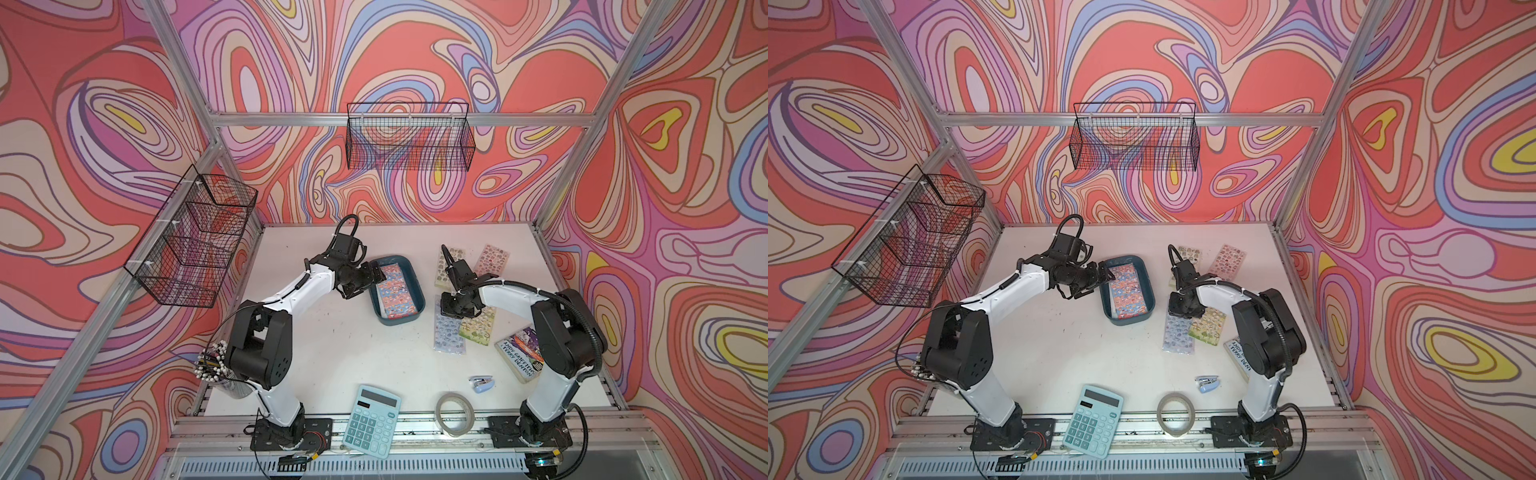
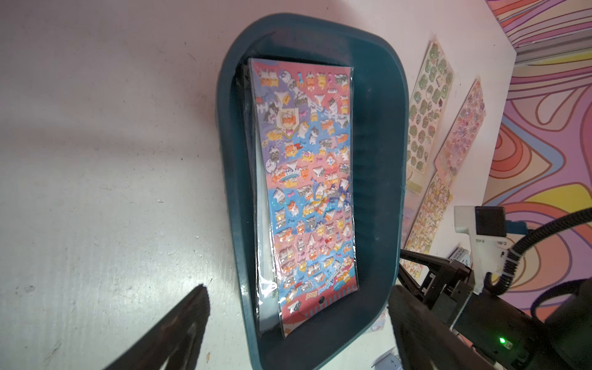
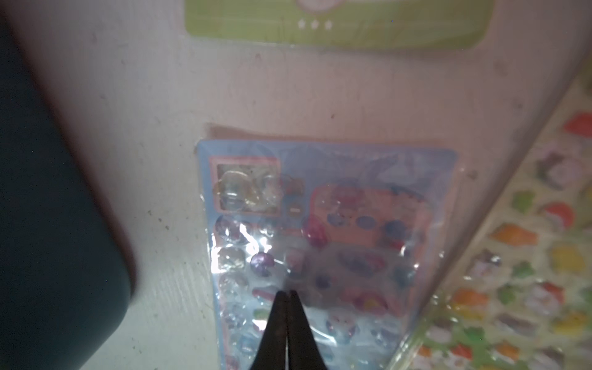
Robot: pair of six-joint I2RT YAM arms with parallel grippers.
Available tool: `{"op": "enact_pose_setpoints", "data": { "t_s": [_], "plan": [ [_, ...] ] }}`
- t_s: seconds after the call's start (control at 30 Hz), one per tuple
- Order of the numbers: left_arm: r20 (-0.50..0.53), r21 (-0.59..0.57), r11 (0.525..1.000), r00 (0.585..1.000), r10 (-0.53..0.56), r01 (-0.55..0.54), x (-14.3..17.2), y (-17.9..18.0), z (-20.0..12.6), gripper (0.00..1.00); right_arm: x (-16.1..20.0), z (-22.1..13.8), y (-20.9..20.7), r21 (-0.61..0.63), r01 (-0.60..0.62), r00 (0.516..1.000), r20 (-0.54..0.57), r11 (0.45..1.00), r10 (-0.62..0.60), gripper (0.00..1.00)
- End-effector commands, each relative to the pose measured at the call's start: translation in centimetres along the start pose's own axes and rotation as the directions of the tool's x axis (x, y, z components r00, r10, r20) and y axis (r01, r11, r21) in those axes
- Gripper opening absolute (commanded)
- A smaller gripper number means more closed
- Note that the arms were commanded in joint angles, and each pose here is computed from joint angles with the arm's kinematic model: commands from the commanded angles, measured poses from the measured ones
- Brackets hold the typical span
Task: Take the stickers out of the storage box
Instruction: Move the sticker to the center of the board.
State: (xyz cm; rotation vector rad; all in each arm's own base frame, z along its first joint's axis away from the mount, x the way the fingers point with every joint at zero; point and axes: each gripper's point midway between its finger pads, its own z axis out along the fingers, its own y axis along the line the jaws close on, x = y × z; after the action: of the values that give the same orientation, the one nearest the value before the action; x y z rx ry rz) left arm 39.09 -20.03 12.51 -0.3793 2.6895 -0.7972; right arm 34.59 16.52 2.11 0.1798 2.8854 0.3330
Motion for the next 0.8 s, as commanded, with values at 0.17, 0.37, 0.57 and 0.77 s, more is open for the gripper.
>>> {"op": "enact_pose_setpoints", "data": {
  "t_s": [0.17, 0.37, 0.57, 0.77],
  "plan": [
    [-0.007, -0.023, 0.999, 1.000, -0.024, 0.023, 0.0, 0.9, 0.7, 0.91, 0.9, 2.6, 3.0, -0.066, -0.009, 1.000, -0.021, 0.998, 0.007, 0.00],
    [-0.009, -0.021, 1.000, 1.000, -0.017, 0.017, 0.0, 0.8, 0.7, 0.91, 0.3, 1.6, 3.3, -0.048, 0.001, 1.000, 0.016, 0.999, 0.000, 0.00],
    [-0.010, -0.024, 1.000, 1.000, -0.015, 0.015, -0.1, 0.8, 0.8, 0.91, -1.9, -2.8, 2.0, 0.024, 0.022, 0.995, 0.098, 0.999, -0.025, 0.00],
    [-0.011, -0.014, 1.000, 1.000, -0.015, 0.015, -0.1, 0.7, 0.8, 0.91, -3.5, -5.5, -2.2, 0.083, -0.056, 0.986, 0.161, 0.995, 0.042, 0.00]
  ]
}}
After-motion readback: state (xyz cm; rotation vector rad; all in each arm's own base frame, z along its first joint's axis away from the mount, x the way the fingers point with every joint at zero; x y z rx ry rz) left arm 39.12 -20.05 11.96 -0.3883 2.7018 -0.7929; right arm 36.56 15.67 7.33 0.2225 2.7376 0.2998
